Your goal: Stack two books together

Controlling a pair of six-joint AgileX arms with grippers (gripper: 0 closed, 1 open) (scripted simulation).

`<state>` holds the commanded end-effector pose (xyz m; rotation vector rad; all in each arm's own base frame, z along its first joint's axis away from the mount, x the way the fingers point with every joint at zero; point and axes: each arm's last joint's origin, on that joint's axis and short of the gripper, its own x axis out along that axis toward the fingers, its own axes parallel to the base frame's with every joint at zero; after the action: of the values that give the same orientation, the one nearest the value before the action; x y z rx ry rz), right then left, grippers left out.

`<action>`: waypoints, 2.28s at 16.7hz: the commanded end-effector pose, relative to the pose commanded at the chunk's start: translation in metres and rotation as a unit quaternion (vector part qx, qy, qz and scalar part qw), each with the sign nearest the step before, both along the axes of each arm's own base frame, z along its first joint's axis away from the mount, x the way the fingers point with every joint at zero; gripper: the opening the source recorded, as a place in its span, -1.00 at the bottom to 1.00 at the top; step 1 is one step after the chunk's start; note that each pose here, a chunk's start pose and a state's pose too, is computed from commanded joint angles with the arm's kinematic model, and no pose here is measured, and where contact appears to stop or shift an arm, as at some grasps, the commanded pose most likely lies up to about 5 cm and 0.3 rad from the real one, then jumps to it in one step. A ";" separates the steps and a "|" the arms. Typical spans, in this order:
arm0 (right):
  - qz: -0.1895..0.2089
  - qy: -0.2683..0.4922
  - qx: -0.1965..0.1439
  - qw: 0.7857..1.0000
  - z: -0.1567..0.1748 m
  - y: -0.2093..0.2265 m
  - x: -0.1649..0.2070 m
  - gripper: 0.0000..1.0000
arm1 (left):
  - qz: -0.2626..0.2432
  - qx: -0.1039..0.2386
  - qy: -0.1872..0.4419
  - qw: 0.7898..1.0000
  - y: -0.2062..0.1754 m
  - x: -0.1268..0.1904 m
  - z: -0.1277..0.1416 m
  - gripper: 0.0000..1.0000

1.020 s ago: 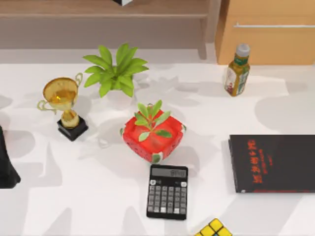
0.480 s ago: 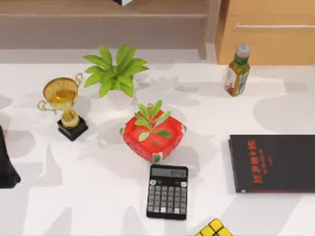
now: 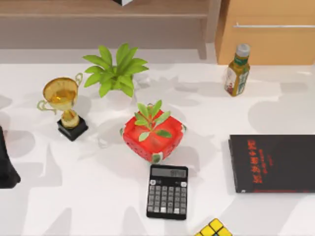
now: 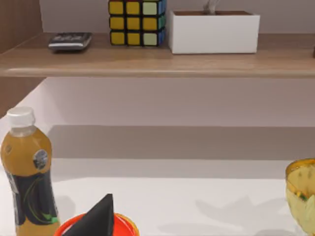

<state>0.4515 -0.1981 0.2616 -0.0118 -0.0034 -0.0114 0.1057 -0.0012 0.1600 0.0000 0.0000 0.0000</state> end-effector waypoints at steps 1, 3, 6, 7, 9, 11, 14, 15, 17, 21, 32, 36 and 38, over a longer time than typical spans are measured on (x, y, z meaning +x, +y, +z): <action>-0.005 -0.005 0.005 1.000 0.005 0.001 -0.003 -1.00 | 0.000 0.000 0.000 1.000 0.000 0.000 0.000 1.00; -0.021 -0.015 0.025 0.999 0.017 0.005 -0.013 -1.00 | 0.000 0.000 0.000 1.000 0.000 0.000 0.000 1.00; -0.047 -0.044 0.078 0.995 0.044 0.024 -0.040 -1.00 | 0.000 0.000 0.000 1.000 0.000 0.000 0.000 1.00; -0.055 -0.054 0.102 0.992 0.052 0.033 -0.050 -1.00 | 0.000 0.000 0.000 1.000 0.000 0.000 0.000 1.00; -0.068 -0.074 0.158 0.982 0.065 0.053 -0.072 -1.00 | 0.000 0.000 0.000 1.000 0.000 0.000 0.000 1.00; -0.075 -0.090 0.225 0.967 0.071 0.078 -0.094 -1.00 | 0.000 0.000 0.000 1.000 0.000 0.000 0.000 1.00; -0.078 -0.094 0.345 0.931 0.063 0.123 -0.125 -1.00 | 0.000 0.000 0.000 1.000 0.000 0.000 0.000 1.00; -0.076 -0.087 0.388 0.914 0.055 0.139 -0.135 -1.00 | 0.000 0.000 0.000 1.000 0.000 0.000 0.000 1.00; -0.071 -0.060 0.474 0.875 0.034 0.175 -0.153 -1.00 | 0.000 0.000 0.000 1.000 0.000 0.000 0.000 1.00; -0.085 0.033 0.612 0.786 -0.026 0.244 -0.195 -1.00 | 0.000 0.000 0.000 1.000 0.000 0.000 0.000 1.00; -0.189 0.170 0.689 0.678 -0.143 0.300 -0.308 -1.00 | 0.000 0.000 0.000 1.000 0.000 0.000 0.000 1.00; -0.189 0.170 0.689 0.678 -0.143 0.300 -0.308 -1.00 | 0.000 0.000 0.000 1.000 0.000 0.000 0.000 1.00; -0.189 0.169 0.690 0.677 -0.143 0.300 -0.306 -1.00 | 0.000 0.000 0.000 1.000 0.000 0.000 0.000 1.00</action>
<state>0.1450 0.1021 0.1190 1.5379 0.3885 -0.4340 0.1057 -0.0012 0.1600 0.0000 0.0000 0.0000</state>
